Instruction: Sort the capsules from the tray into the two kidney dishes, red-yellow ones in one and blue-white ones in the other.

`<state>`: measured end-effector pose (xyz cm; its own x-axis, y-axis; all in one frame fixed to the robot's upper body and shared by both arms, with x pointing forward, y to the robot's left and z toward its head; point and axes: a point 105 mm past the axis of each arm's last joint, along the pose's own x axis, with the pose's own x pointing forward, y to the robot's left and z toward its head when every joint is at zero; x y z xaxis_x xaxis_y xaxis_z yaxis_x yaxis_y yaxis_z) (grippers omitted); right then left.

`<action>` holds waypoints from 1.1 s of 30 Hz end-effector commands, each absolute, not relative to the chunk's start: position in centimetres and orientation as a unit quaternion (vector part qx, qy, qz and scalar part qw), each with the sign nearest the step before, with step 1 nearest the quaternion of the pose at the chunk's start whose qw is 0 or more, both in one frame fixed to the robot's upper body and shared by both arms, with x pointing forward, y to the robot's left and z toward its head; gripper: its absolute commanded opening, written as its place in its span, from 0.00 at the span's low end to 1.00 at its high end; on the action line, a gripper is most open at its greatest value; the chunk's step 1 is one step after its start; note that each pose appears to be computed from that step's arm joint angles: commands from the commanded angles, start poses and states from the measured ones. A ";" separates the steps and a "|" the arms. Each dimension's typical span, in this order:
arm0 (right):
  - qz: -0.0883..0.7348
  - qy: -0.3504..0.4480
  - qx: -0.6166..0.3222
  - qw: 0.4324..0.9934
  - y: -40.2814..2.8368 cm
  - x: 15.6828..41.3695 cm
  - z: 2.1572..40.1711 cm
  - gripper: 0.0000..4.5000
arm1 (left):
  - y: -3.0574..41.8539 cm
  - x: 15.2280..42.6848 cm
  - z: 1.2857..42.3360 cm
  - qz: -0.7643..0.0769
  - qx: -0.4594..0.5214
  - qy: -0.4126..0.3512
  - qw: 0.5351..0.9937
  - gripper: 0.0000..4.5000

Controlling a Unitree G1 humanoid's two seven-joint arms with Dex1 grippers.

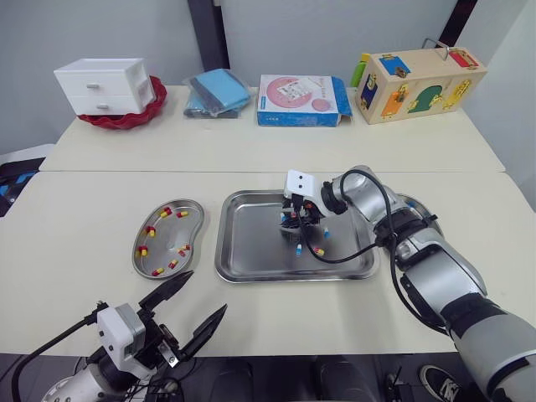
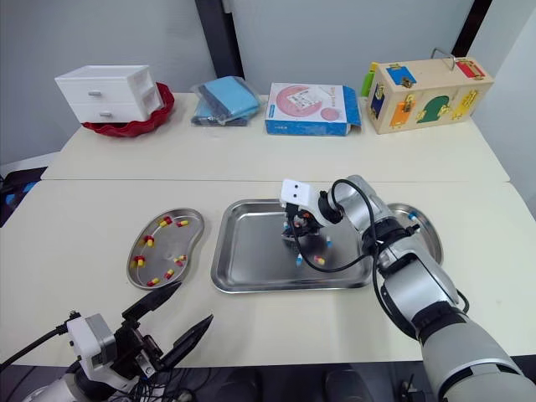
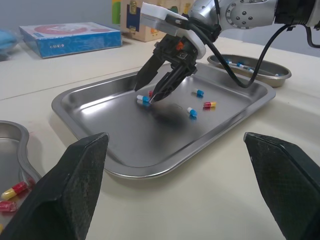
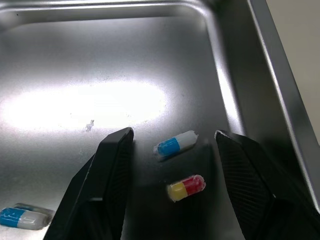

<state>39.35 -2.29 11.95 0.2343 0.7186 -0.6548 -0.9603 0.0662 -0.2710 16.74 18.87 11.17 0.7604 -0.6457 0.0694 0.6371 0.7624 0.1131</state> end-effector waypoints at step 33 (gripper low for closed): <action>0.590 0.149 -0.355 0.710 -1.2 39.6 12.8 0.00 | 20.6 16.2 10.4 -0.337 0.051 -0.046 0.939 1.00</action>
